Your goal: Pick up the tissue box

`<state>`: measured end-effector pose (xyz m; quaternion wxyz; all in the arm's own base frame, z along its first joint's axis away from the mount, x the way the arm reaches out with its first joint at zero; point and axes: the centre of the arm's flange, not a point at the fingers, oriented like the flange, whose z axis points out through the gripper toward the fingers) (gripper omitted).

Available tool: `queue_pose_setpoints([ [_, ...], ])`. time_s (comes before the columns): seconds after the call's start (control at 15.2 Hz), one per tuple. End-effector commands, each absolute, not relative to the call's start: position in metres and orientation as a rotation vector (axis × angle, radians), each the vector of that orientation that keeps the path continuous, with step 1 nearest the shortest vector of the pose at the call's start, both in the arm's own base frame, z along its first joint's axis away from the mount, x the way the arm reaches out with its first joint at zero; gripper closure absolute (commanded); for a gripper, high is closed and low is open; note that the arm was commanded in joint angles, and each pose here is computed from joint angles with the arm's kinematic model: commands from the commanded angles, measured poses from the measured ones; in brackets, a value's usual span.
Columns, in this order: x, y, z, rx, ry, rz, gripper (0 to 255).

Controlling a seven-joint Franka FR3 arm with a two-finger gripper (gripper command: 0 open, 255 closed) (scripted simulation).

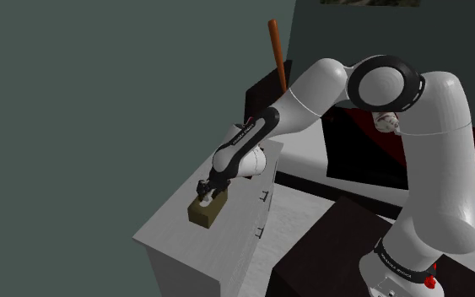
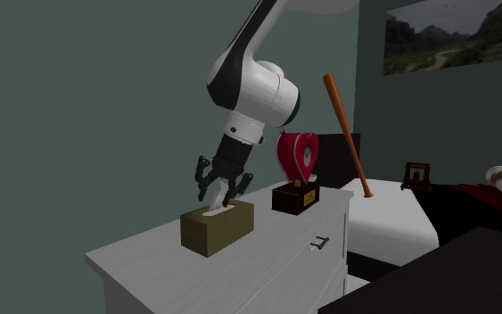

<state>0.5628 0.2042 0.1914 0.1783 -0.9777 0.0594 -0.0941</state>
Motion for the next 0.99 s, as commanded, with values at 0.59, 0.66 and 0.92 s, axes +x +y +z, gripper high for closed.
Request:
queue_pose_setpoints([
  [0.59, 0.562, 0.203, 0.196, -2.765, 0.168, -0.267, 255],
  [0.66, 0.562, 0.203, 0.201, -2.765, 0.168, -0.267, 255],
  [0.92, 0.562, 0.203, 0.222, -2.765, 0.168, -0.267, 255],
])
